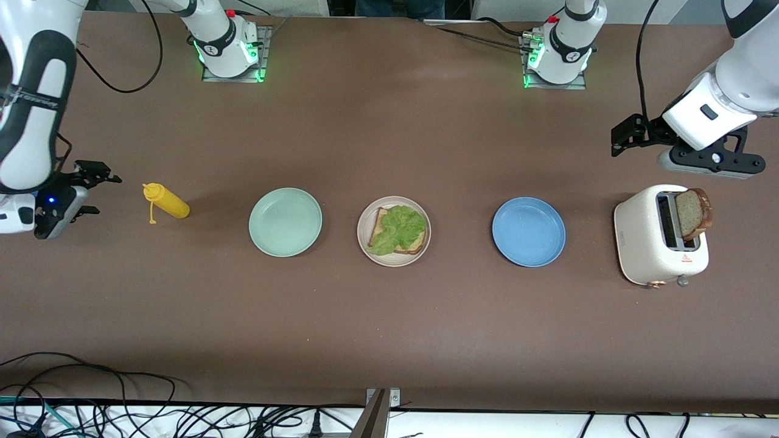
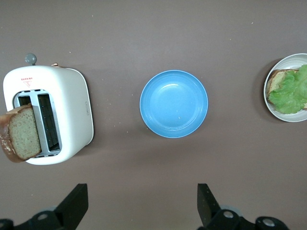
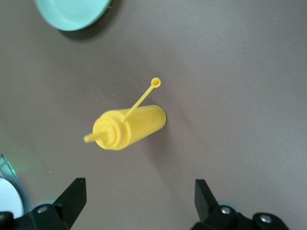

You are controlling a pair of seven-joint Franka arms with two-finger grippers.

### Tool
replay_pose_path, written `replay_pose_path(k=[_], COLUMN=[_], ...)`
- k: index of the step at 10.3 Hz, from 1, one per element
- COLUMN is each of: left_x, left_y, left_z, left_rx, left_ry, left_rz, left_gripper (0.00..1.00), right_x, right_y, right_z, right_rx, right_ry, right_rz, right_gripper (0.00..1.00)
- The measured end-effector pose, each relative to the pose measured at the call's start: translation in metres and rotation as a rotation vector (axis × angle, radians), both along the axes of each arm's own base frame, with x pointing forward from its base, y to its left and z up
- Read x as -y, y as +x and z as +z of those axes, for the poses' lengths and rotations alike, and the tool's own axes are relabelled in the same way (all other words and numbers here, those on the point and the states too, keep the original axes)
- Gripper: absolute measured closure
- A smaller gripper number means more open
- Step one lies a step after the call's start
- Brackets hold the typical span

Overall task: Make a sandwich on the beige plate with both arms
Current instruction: 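Move the right gripper back toward the yellow mustard bottle, then grasp the yellow mustard bottle with the right gripper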

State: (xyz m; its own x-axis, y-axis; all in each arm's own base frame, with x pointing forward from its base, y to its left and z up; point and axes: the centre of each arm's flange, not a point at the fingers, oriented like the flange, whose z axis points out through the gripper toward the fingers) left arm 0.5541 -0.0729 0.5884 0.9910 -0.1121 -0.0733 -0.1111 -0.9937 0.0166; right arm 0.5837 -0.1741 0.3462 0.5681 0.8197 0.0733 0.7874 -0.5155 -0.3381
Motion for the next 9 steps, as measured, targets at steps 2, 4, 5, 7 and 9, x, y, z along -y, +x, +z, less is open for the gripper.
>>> replay_pose_path(k=[2,4,5,7,9], left_x=[0.000,0.000,0.000,0.000,0.000], left_y=[0.000,0.000,0.000,0.000,0.000], left_z=[0.000,0.000,0.000,0.000,0.000], left_rx=[0.000,0.000,0.000,0.000,0.000], left_ry=[0.000,0.000,0.000,0.000,0.000], left_rz=[0.000,0.000,0.000,0.000,0.000], left_gripper=[0.00,0.00,0.00,0.00,0.00], right_x=[0.013,0.012,0.012,0.015,0.029], right_y=[-0.009,-0.009,-0.009,-0.014,-0.026], right_z=[-0.024,-0.047,-0.058,-0.087,-0.116], right_rx=[0.055,0.122,0.141,0.153,0.146], right_ry=[0.102,0.184,0.209,0.273,0.344], right_rz=[0.099,0.195,0.238,0.292,0.282], right_gripper=[0.00,0.00,0.00,0.00,0.00])
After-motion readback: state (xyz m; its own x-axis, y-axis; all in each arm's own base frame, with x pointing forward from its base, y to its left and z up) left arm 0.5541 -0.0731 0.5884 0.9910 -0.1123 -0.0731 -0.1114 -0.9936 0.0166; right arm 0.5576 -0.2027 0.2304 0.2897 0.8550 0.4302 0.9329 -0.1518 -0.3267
